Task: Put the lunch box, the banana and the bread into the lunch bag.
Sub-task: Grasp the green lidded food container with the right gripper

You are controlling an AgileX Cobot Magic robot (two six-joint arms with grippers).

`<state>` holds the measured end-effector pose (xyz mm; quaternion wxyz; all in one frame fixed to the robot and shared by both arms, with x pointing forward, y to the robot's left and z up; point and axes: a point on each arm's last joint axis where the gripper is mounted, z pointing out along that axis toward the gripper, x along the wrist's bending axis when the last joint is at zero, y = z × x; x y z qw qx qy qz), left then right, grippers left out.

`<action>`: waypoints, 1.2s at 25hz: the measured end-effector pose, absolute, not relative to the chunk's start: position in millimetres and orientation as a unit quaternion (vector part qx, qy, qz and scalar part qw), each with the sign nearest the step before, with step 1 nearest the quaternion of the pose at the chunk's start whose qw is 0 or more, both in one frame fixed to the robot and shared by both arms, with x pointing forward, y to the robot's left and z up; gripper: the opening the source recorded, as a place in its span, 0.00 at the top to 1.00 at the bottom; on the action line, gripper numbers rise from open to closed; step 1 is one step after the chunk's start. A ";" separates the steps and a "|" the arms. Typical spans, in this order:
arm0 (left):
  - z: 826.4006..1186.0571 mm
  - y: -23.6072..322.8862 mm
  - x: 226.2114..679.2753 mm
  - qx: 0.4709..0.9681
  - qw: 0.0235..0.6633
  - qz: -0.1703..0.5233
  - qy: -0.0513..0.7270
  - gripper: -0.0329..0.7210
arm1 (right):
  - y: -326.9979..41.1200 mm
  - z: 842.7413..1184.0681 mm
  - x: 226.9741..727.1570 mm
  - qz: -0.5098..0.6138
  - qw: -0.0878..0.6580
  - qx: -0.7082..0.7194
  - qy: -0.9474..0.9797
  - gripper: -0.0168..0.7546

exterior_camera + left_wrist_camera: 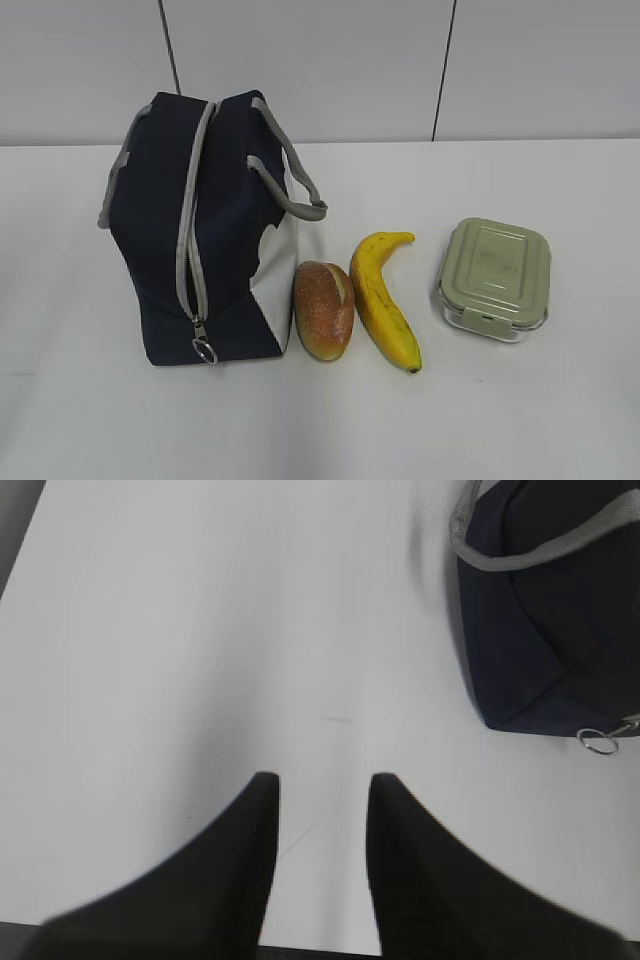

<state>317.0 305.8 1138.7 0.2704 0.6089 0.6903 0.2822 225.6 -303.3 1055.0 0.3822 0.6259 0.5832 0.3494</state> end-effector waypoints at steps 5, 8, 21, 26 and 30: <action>1137.4 297.5 351.4 0.623 0.253 0.230 0.704 0.64 | -303.3 1055.0 225.6 0.349 0.382 0.626 0.583 0.29; 1130.8 290.8 372.7 0.628 0.249 0.191 0.712 0.64 | -303.3 1055.0 225.6 0.349 0.382 0.626 0.583 0.29; 1124.9 273.6 465.6 0.632 0.235 0.113 0.730 0.62 | -303.3 1055.0 225.6 0.349 0.382 0.626 0.583 0.29; 1134.4 264.8 501.7 0.639 0.255 0.091 0.720 0.53 | -303.3 1055.0 225.6 0.349 0.382 0.626 0.583 0.29; 1138.8 251.3 531.5 0.654 0.257 0.073 0.708 0.47 | -303.3 1055.0 225.6 0.349 0.382 0.626 0.583 0.29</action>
